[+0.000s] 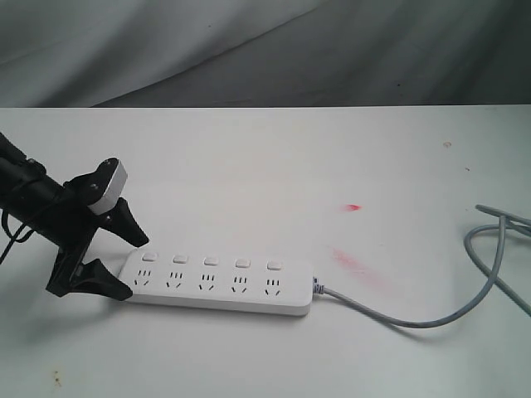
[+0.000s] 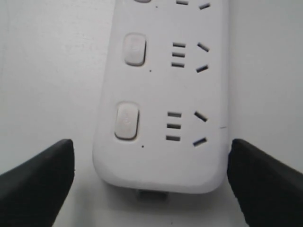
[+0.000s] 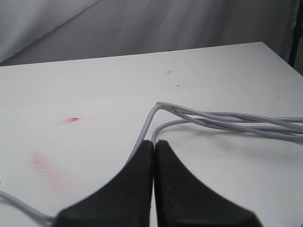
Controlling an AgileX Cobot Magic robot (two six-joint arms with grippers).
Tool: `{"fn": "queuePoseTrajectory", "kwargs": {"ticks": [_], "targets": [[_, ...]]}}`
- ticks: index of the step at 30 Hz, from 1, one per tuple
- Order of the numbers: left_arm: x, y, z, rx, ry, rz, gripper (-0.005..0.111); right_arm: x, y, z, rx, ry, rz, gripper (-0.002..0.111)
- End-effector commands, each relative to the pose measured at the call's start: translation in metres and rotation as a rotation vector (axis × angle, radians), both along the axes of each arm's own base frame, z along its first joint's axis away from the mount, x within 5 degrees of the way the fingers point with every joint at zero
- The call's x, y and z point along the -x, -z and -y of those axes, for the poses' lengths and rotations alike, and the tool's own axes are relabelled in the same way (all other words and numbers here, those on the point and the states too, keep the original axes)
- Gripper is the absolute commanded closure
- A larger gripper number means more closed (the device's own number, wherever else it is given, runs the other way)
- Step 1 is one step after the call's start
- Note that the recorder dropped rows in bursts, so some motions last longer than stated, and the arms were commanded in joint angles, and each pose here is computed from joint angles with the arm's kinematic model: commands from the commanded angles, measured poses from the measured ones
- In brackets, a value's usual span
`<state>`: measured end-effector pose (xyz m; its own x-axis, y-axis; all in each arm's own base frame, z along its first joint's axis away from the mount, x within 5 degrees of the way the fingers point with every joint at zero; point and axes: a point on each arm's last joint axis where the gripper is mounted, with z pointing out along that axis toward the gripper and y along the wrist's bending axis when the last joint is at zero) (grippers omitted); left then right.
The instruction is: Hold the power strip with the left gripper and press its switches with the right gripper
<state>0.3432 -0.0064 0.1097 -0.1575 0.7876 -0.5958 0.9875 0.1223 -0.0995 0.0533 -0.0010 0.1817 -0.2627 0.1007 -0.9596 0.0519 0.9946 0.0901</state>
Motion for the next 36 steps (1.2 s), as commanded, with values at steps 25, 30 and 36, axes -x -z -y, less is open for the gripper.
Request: {"fn": "queuePoseTrajectory", "kwargs": {"ticks": [25, 30, 36], "targets": [[-0.0031, -0.0005, 0.0016, 0.002, -0.009, 0.017, 0.081, 0.0000, 0.0003, 0.0004, -0.002, 0.008, 0.004, 0.108], [-0.0031, -0.0005, 0.0016, 0.002, -0.009, 0.017, 0.095, 0.0000, 0.0003, 0.0004, -0.002, 0.008, 0.004, 0.108], [-0.0031, -0.0005, 0.0016, 0.002, -0.009, 0.017, 0.107, 0.0000, 0.0003, 0.0004, -0.002, 0.008, 0.004, 0.108]]}}
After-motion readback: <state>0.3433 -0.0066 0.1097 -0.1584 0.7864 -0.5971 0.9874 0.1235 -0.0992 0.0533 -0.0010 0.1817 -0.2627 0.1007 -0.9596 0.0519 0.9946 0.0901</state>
